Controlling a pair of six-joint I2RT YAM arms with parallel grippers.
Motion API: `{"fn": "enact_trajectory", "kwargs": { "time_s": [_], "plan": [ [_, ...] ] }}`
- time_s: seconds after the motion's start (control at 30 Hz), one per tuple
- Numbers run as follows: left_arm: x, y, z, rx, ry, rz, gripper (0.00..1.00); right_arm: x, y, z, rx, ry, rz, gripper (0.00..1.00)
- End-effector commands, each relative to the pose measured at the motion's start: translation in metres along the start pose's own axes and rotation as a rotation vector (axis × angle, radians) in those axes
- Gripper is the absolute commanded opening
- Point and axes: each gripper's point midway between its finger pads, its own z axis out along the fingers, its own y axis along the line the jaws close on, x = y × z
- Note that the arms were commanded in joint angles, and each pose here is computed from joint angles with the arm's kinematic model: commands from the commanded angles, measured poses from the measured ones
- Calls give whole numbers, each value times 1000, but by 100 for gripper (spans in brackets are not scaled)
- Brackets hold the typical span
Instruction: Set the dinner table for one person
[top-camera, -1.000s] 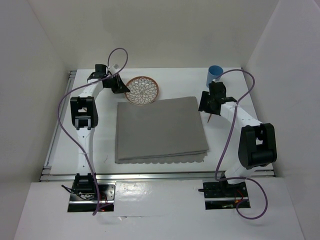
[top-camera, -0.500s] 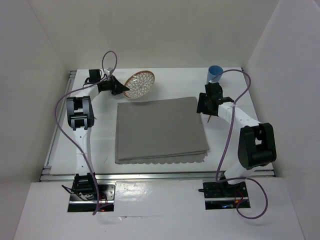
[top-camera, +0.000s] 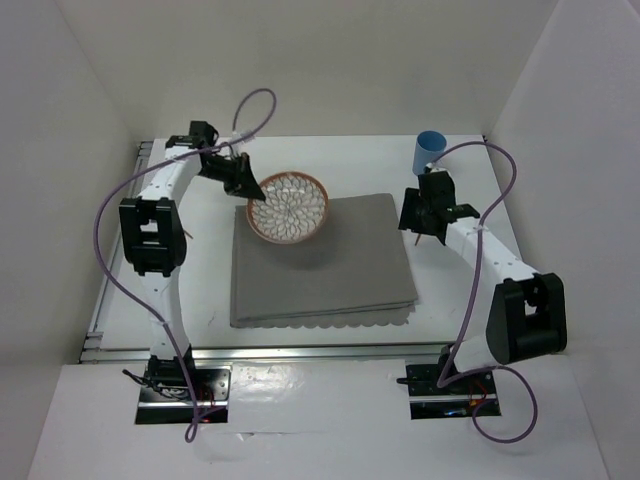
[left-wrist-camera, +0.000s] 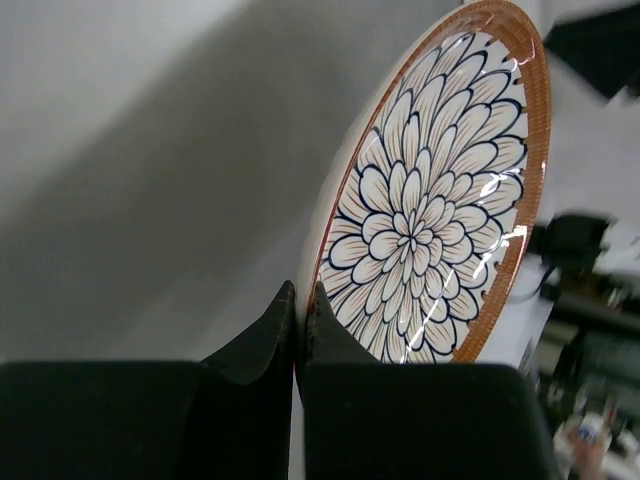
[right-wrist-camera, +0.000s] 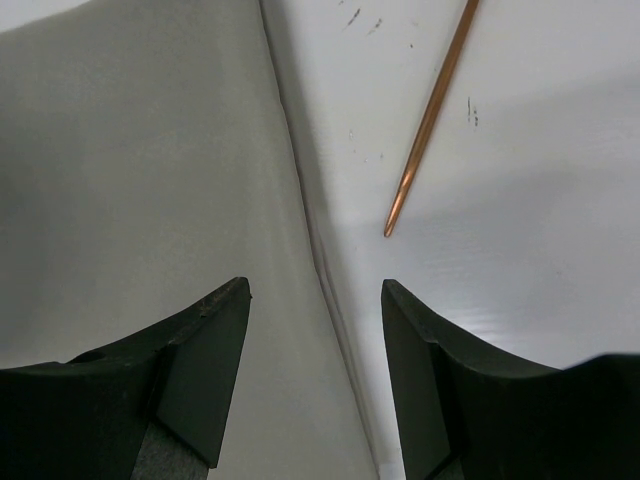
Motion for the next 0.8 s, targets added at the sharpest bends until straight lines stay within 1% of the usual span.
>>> {"fn": "enact_trajectory", "kwargs": {
  "time_s": [0.0, 0.03, 0.13, 0.27, 0.3, 0.37, 0.4, 0.47, 0.5, 0.57, 0.7, 0.77],
  "plan": [
    [59, -65, 4, 85, 168, 133, 0, -2, -3, -15, 2, -43, 5, 63],
    [78, -70, 16, 95, 221, 131, 0, 1, -4, -19, 2, -43, 5, 63],
    [104, -75, 35, 90, 306, 140, 0, 0, -5, -29, -5, -63, 8, 63],
    [130, -67, 54, 39, 385, 161, 0, 8, -14, -38, 16, -67, 8, 63],
    [130, -57, 57, 7, 381, 182, 0, 13, -18, -39, 30, -59, 7, 63],
    [139, -51, 63, -15, 389, 174, 0, 16, -21, -44, 35, -73, 9, 63],
    [132, -48, 67, -24, 361, 209, 0, 18, -22, -46, 35, -75, 9, 63],
    [137, -47, 77, -17, 381, 206, 0, 16, -22, -52, 27, -96, 13, 63],
    [133, -46, 80, -16, 371, 217, 0, 20, -24, -50, 31, -86, 12, 63],
    [129, -54, 91, 16, 356, 249, 0, 22, -25, -52, 30, -89, 12, 63],
    [116, -64, 101, 27, 316, 303, 0, 22, -23, -52, 21, -86, 12, 63],
    [117, -61, 105, 36, 324, 283, 0, 22, -23, -52, 21, -86, 12, 63]
  ]
}}
